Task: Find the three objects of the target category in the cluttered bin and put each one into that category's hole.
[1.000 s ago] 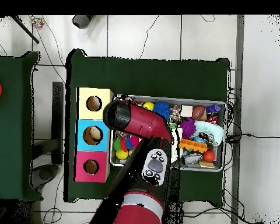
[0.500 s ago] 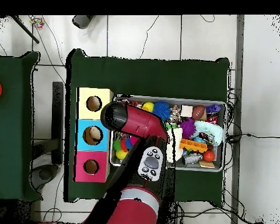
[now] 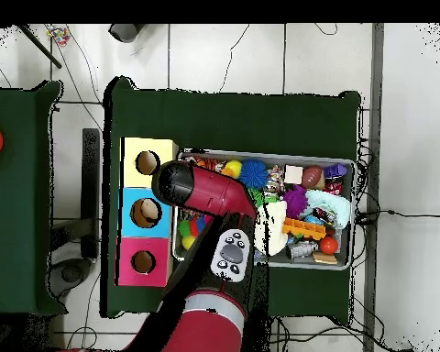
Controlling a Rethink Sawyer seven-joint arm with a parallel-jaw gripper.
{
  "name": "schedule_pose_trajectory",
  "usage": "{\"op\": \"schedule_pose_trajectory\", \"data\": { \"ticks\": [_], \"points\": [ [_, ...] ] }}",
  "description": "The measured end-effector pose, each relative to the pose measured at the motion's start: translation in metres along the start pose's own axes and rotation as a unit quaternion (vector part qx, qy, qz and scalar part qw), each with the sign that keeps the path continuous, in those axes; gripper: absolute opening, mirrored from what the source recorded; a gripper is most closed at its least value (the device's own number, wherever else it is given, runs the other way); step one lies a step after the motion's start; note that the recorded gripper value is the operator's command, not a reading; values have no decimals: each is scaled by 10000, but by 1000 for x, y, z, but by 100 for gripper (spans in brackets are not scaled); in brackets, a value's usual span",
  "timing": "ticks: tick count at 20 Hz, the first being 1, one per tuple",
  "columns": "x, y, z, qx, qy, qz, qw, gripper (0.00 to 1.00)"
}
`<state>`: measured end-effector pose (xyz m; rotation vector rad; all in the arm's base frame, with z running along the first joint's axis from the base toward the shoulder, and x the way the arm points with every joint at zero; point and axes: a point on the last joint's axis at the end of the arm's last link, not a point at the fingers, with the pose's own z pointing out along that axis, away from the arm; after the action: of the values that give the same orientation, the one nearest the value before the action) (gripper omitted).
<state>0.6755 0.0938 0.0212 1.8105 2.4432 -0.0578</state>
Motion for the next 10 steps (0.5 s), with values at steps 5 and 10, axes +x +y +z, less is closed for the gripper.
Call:
{"op": "schedule_pose_trajectory", "data": {
  "ticks": [5, 10],
  "points": [
    [4, 4, -3, -84, 16, -16, 10000, 0],
    [4, 8, -9, -169, -19, -18, 9999, 0]
  ]
}}
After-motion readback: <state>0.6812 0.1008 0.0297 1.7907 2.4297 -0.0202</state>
